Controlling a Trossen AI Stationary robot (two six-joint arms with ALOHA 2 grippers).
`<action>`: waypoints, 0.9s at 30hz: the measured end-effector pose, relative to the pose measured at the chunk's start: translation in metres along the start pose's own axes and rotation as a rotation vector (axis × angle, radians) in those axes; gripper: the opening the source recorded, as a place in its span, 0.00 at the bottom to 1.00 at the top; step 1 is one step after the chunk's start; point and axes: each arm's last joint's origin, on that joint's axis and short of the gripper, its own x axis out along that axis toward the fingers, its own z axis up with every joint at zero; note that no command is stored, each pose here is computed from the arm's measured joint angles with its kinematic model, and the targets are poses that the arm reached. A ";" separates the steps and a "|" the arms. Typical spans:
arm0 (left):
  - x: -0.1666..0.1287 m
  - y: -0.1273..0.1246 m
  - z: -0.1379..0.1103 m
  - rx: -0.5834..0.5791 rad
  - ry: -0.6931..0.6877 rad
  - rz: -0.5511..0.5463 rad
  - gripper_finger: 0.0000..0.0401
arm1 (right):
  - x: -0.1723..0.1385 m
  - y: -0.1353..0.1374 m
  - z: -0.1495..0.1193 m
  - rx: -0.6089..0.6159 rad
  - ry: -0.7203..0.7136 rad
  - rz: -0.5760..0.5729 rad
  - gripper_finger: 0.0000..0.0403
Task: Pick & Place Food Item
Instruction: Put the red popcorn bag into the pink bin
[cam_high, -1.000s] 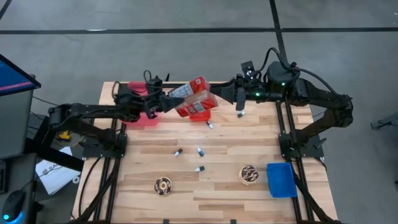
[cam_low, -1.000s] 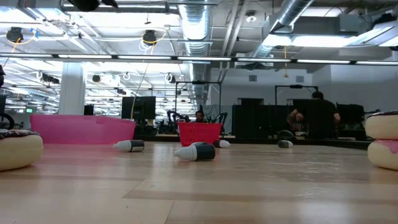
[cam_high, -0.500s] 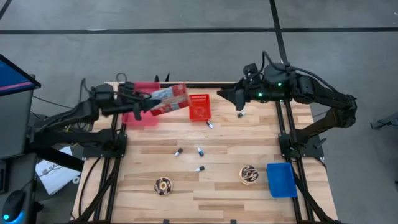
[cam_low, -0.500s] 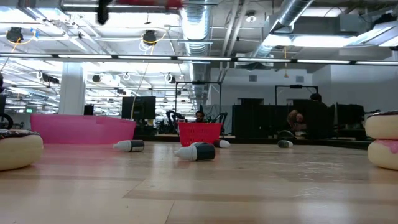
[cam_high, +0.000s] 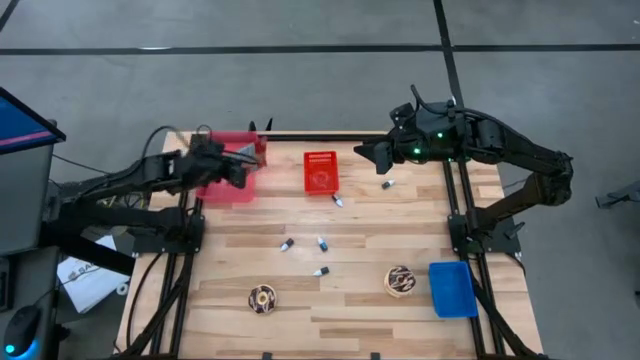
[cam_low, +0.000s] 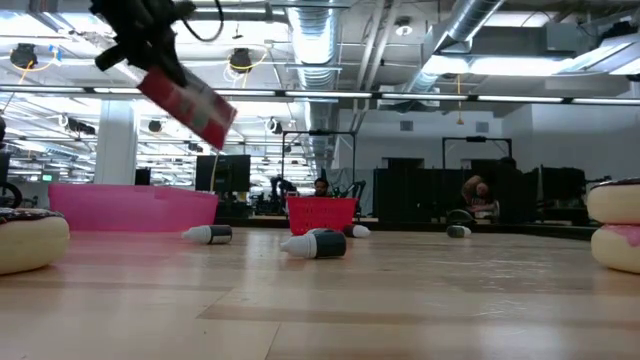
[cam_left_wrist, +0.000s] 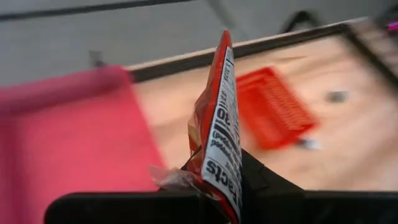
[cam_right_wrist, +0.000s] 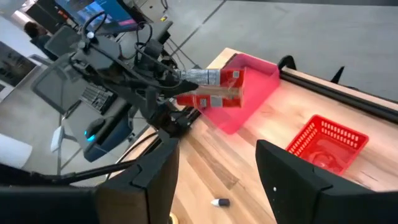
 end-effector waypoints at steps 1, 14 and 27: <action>0.003 -0.001 0.003 0.023 0.020 0.065 0.03 | 0.000 -0.001 0.001 0.002 -0.002 -0.003 0.50; 0.035 0.012 0.036 0.499 0.485 0.622 0.02 | 0.001 -0.007 -0.002 -0.032 0.029 -0.063 0.49; 0.126 -0.006 0.037 0.964 0.556 0.662 0.02 | 0.000 -0.010 -0.004 -0.089 0.043 -0.102 0.48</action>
